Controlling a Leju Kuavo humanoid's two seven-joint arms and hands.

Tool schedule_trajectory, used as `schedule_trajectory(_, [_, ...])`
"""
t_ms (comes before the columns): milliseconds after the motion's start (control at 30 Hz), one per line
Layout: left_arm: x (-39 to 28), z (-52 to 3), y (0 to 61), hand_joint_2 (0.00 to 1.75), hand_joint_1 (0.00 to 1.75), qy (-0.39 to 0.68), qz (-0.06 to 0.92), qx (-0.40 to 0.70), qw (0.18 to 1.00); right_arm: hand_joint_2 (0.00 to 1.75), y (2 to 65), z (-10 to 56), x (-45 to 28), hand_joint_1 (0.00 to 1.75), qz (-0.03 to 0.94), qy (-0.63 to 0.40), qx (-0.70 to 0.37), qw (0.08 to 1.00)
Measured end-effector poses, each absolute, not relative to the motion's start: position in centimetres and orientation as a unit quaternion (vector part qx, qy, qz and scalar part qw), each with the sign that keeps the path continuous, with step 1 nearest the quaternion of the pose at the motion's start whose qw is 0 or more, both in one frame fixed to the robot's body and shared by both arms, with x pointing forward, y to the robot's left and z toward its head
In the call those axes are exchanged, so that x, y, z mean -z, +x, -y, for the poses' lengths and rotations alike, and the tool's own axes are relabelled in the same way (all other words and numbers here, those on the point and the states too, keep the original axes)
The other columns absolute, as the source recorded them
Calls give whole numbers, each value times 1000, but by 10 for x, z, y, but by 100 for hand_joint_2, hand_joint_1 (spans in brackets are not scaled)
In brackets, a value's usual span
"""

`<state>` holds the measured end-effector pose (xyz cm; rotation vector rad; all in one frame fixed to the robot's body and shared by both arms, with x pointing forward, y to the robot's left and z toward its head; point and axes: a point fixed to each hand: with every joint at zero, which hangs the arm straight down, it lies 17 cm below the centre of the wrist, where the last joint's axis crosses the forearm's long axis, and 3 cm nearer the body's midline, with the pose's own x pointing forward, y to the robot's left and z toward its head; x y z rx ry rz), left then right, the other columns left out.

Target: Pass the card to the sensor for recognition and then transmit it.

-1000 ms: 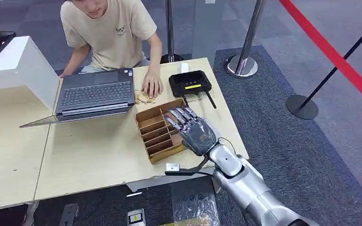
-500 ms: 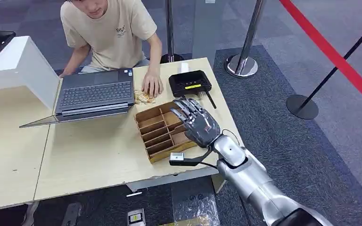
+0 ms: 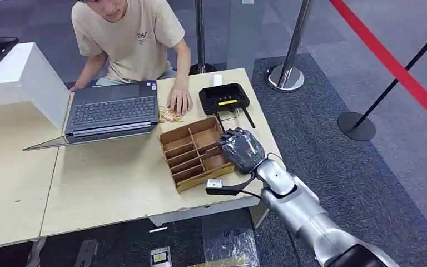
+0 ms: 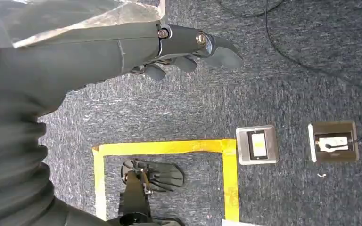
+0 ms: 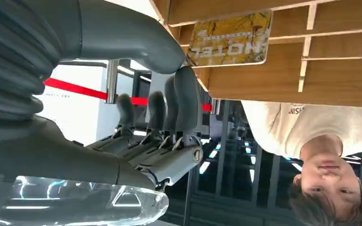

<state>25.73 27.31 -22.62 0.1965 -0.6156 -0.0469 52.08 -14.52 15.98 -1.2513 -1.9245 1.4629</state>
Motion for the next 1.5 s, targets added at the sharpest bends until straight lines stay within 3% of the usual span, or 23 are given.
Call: schedule_trajectory(1500, [226, -272, 257, 175, 0, 96, 303, 23, 948, 175, 522, 149, -156, 113, 687, -451, -529, 210])
